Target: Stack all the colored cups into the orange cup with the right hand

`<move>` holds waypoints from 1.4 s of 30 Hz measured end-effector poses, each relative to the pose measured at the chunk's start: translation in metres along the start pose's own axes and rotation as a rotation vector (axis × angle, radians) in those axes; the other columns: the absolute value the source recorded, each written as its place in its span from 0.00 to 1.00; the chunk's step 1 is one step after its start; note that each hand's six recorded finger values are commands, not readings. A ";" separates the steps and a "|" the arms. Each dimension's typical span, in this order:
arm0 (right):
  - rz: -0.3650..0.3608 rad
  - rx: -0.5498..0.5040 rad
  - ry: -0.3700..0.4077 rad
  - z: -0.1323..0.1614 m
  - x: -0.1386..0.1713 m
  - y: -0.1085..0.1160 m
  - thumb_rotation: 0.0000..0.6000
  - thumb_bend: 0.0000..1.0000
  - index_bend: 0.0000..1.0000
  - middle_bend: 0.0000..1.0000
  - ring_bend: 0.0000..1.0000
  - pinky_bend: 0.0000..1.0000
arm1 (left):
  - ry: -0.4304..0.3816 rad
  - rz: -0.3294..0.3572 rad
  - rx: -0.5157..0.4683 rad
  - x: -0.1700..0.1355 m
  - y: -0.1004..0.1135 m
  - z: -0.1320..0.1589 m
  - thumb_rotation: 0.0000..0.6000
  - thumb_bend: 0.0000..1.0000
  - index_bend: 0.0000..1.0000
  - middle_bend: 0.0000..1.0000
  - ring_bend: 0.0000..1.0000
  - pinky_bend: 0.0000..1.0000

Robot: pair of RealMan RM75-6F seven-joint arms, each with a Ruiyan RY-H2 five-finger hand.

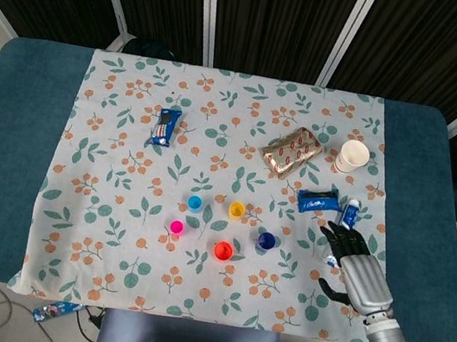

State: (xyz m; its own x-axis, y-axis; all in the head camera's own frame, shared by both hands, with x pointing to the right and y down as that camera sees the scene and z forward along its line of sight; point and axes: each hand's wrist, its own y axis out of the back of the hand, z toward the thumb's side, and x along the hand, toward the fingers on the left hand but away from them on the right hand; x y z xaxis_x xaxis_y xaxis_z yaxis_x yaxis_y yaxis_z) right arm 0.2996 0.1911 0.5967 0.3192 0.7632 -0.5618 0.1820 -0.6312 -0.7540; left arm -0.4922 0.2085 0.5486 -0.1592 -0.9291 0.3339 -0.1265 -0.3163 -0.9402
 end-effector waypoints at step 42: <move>0.163 0.062 -0.006 0.073 -0.111 -0.061 1.00 0.39 0.36 0.00 0.00 0.06 | 0.035 -0.012 -0.008 0.006 0.001 -0.010 1.00 0.12 0.04 0.01 0.00 0.00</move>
State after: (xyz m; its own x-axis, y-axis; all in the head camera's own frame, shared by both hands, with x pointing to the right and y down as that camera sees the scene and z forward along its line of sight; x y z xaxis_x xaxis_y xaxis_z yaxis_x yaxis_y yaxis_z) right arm 0.1852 0.1552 0.6799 0.3342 0.6524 -0.6803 0.0708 -0.7371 -0.6721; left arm -0.5027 0.2046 0.5502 -0.1922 -0.9178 0.3473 -0.1360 -0.3256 -0.9357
